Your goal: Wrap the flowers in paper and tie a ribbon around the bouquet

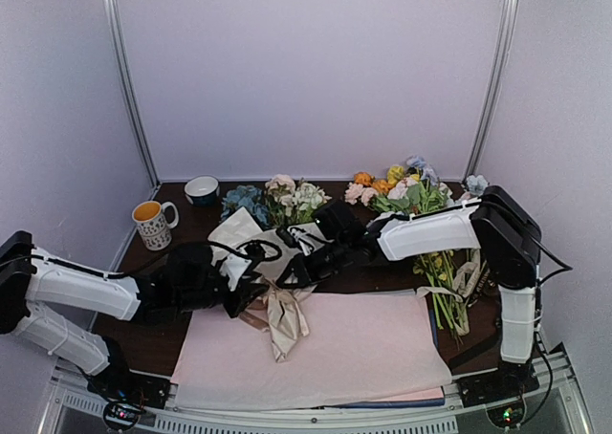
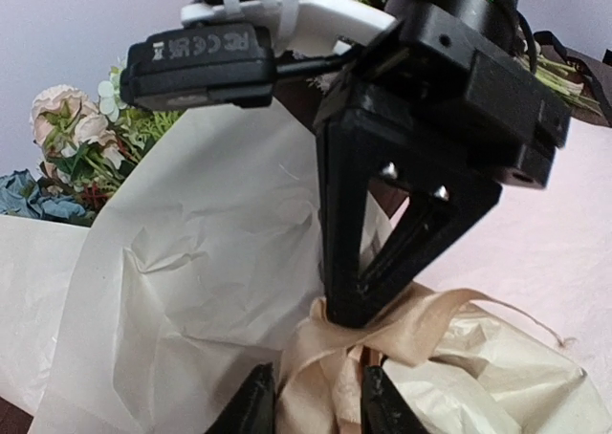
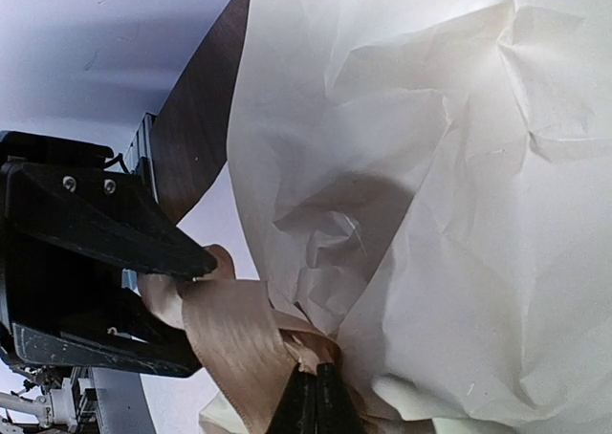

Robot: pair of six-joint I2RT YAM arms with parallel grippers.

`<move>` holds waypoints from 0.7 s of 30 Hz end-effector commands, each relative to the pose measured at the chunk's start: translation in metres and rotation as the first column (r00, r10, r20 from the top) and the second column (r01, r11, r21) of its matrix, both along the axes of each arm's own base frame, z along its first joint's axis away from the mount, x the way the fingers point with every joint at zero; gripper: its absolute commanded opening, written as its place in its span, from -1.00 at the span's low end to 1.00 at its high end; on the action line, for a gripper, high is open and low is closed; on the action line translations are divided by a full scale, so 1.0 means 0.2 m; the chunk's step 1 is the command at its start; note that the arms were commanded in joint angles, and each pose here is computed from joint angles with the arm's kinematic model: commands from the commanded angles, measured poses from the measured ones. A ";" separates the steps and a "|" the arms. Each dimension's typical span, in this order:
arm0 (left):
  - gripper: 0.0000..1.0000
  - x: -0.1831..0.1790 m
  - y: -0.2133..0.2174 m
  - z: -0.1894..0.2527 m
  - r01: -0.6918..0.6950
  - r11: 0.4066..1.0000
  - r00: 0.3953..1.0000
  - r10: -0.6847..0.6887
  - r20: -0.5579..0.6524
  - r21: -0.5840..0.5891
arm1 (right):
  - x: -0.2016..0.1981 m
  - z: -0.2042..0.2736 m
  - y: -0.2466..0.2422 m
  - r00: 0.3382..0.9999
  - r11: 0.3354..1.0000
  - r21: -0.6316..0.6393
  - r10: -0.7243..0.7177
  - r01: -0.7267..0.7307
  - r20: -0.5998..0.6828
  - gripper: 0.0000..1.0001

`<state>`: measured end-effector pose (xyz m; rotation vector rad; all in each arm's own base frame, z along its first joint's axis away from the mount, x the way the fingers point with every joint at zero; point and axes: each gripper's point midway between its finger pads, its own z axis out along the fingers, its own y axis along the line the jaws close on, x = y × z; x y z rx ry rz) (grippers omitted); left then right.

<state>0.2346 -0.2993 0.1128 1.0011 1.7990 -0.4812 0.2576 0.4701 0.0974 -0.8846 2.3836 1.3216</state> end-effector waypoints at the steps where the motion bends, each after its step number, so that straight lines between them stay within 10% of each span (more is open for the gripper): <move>1: -0.24 -0.07 0.06 -0.03 0.006 0.998 0.995 0.000 -0.100 0.065 | 0.03 0.09 -0.03 0.998 1.000 -0.001 -0.015 0.015 0.057 -1.00; 10: 0.00 -0.12 0.18 -0.17 -0.037 0.981 0.974 0.077 -0.213 0.189 | 0.04 0.11 -0.04 0.997 1.000 -0.013 -0.021 0.022 0.070 -0.98; 21: -1.00 0.00 0.15 -0.11 -0.107 0.980 0.980 0.132 -0.149 0.165 | 0.05 0.13 -0.06 0.995 0.999 -0.027 -0.033 0.035 0.090 -0.98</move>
